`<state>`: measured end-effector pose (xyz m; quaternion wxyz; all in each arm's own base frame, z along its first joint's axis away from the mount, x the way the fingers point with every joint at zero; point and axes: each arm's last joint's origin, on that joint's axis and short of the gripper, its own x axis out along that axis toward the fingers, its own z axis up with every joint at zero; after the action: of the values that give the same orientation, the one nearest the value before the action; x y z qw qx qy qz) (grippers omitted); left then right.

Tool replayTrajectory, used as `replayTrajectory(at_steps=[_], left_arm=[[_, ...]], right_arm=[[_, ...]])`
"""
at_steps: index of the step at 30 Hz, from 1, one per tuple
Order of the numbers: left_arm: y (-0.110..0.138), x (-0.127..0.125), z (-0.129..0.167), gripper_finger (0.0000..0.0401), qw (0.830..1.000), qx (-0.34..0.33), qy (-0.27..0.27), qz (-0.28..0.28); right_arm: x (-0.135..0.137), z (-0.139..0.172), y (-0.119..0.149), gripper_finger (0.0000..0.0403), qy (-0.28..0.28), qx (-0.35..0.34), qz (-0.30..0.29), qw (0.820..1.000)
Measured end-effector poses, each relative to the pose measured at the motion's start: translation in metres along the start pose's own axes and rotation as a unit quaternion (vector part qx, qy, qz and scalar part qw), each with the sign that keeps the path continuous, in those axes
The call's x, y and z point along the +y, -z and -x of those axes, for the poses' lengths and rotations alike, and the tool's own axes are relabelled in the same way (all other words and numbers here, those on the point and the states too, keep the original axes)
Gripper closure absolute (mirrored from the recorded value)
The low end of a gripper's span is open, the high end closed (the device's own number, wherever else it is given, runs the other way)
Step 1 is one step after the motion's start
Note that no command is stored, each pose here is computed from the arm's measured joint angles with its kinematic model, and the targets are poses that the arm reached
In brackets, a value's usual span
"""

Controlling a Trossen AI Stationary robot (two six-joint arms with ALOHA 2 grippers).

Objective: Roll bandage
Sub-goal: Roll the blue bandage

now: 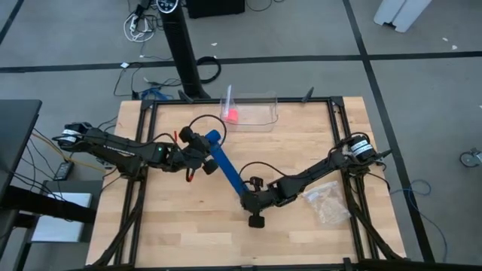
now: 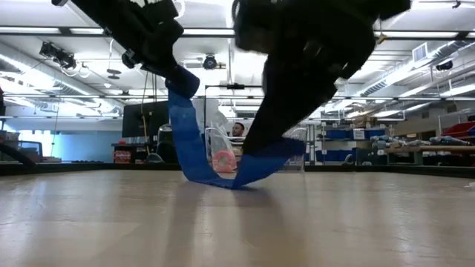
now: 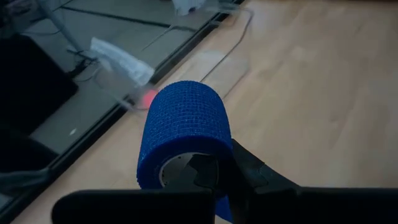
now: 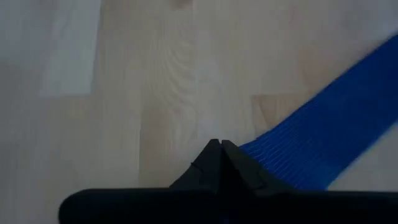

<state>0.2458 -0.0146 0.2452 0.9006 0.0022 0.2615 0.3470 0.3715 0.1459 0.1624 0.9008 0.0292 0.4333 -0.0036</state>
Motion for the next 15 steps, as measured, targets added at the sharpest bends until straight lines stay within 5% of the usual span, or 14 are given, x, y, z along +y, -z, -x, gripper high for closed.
replayTrajectory(at_steps=[15], left_arm=[[0.018, 0.023, -0.018, 0.0382, 0.996, 0.049, -0.074, -0.012]], right_arm=[[0.034, 0.068, -0.003, 0.0397, 0.074, -0.088, 0.047, 0.992]])
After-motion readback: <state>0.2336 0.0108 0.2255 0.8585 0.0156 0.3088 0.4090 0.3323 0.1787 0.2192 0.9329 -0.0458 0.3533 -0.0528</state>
